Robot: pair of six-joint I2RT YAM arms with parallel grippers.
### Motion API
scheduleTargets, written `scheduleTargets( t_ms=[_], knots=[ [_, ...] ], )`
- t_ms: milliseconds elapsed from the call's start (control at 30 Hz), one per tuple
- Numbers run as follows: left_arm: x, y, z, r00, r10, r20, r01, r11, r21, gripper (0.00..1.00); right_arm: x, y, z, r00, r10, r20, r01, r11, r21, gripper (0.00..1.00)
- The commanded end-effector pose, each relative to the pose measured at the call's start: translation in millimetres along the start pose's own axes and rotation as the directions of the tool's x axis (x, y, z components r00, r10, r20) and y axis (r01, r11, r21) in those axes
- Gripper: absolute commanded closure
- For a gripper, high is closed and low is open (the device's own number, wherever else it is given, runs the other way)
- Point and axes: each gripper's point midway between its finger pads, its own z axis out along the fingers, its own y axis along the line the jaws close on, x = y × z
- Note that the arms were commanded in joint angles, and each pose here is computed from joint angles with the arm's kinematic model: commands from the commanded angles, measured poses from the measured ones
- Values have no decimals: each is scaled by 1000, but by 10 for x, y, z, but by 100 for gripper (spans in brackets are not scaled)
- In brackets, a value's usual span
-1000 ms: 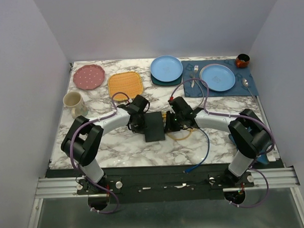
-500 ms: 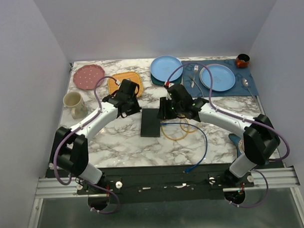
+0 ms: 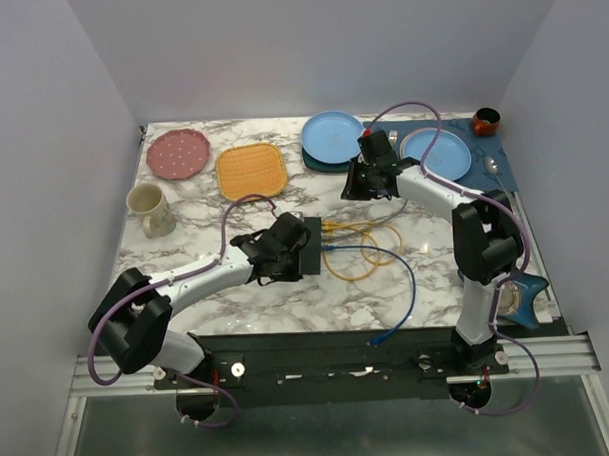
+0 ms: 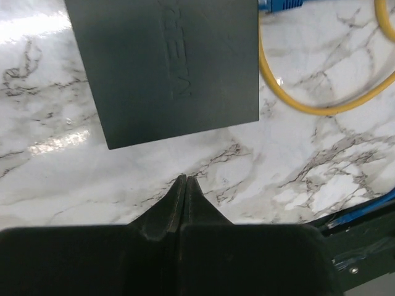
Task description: Pull the plug from the switch port
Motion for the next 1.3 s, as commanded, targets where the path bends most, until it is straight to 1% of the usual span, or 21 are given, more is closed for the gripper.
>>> scheduleTargets(
  t_ms=[0,67,133,267,400,467,600,633,733,867,1000,1067,1100,1167,1200,1267],
  knots=[
    [128,-139,57,996,83,-18,-82,995,63,100,7,26,92,999,10,-52,-10,1000,4,71],
    [254,-183,128,993,100,-69,-94,992,90,100,54,-47,182,997,20,-73,-18,1000,21,71],
    [319,-211,200,990,103,-97,-93,990,106,100,139,-134,261,994,32,-101,-28,999,44,71],
    [493,-183,387,977,94,-189,-77,993,92,100,317,-287,320,988,52,-145,-42,996,75,71],
    [528,-132,487,973,81,-215,-72,996,53,100,532,-381,302,982,58,-180,-43,995,85,71],
    [545,-52,553,971,63,-229,-63,998,7,100,634,-421,285,979,61,-195,-45,995,86,71],
    [496,126,639,974,-20,-224,1,997,-83,100,921,-526,195,970,70,-233,-51,995,85,71],
    [429,166,663,976,-64,-209,47,995,-87,100,955,-544,173,969,70,-237,-51,995,84,71],
    [337,229,696,971,-138,-196,124,989,-81,100,1101,-585,68,967,70,-244,-53,996,76,71],
    [196,305,731,964,-200,-177,185,978,-98,100,1223,-582,-81,968,74,-240,-64,997,49,71],
    [-10,280,780,962,-222,-157,209,973,-97,100,1320,-541,-226,969,87,-230,-88,996,6,71],
    [-54,271,825,960,-226,-164,211,972,-104,100,1398,-538,-295,967,101,-234,-106,994,-8,71],
    [-159,210,835,963,-224,-150,212,973,-93,100,1410,-509,-310,966,104,-235,-114,993,-26,71],
    [-197,196,886,961,-227,-160,212,972,-104,100,1443,-485,-346,965,116,-236,-130,991,-43,71],
    [-330,135,893,964,-227,-141,216,972,-92,100,1473,-456,-376,964,118,-238,-136,989,-64,71],
    [-397,134,929,961,-235,-145,221,970,-104,100,1489,-417,-392,963,123,-239,-147,986,-82,71]
  ],
)
